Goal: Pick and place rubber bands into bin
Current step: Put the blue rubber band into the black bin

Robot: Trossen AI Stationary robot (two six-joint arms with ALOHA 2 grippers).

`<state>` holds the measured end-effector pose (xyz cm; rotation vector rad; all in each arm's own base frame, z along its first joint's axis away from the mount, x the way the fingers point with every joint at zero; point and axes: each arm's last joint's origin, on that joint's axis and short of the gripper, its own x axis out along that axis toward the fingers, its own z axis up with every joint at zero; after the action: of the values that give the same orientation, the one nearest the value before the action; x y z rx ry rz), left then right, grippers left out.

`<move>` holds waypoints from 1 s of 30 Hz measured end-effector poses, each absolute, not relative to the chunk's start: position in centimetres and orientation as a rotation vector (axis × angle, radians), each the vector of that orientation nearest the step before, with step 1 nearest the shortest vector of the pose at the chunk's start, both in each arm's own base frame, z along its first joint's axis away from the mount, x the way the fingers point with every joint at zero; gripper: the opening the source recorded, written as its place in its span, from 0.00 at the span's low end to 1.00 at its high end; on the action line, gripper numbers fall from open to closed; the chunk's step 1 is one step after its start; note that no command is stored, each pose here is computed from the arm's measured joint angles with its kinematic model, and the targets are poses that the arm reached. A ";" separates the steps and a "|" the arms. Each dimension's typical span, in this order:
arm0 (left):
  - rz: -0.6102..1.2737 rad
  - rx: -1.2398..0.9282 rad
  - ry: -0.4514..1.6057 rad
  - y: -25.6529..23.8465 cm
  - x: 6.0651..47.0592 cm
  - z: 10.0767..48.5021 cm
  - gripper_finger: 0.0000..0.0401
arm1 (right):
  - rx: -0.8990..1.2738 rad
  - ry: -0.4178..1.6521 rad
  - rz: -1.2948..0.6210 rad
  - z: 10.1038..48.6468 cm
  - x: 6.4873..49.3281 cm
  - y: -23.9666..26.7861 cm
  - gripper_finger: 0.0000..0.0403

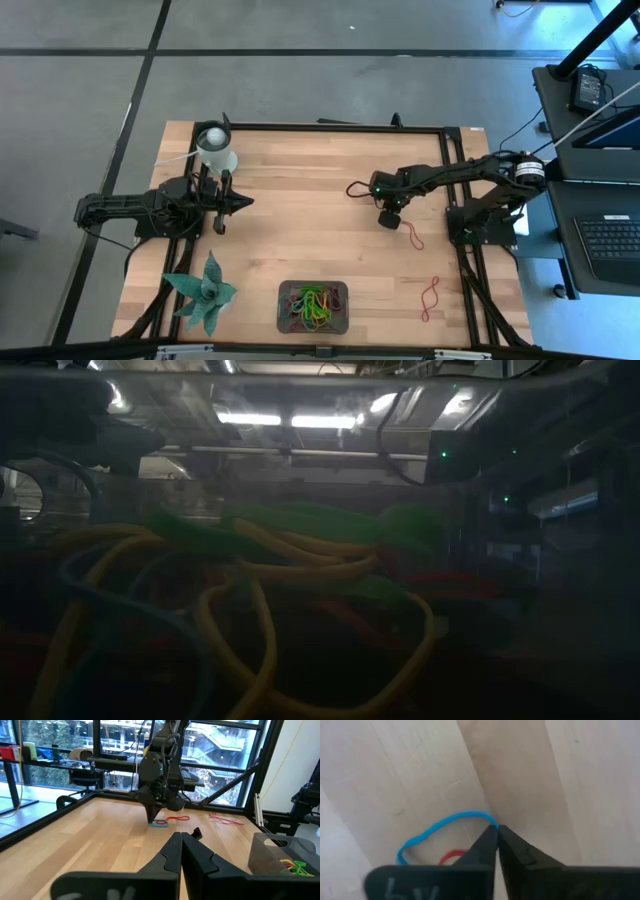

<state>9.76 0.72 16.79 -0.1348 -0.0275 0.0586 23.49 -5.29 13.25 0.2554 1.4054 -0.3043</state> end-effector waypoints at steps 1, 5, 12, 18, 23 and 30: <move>0.059 -0.135 -0.028 0.7 9.8 16.8 0.00 | 0.257 1.405 -0.304 13.3 23.5 -5.3 0.03; 0.059 -0.135 -0.027 0.7 9.8 16.8 0.00 | 0.299 1.410 -0.273 14.0 23.2 -5.0 0.02; 0.059 -0.135 -0.027 0.7 9.8 16.8 0.00 | 0.378 1.335 -0.347 18.6 22.3 -4.0 0.01; 0.059 -0.135 -0.027 0.7 9.8 16.8 0.00 | 0.494 1.189 -0.384 23.8 21.2 -1.6 0.00; 0.059 -0.135 -0.027 0.7 9.8 16.8 0.00 | 0.553 1.003 -0.383 28.5 21.8 1.2 0.00; 0.059 -0.135 -0.028 0.7 9.8 16.8 0.00 | 0.512 0.827 -0.365 34.0 25.9 6.5 0.00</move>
<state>9.76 0.72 16.79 -0.1348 -0.0279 0.0588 25.87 6.52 33.95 0.5115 0.8271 -0.3652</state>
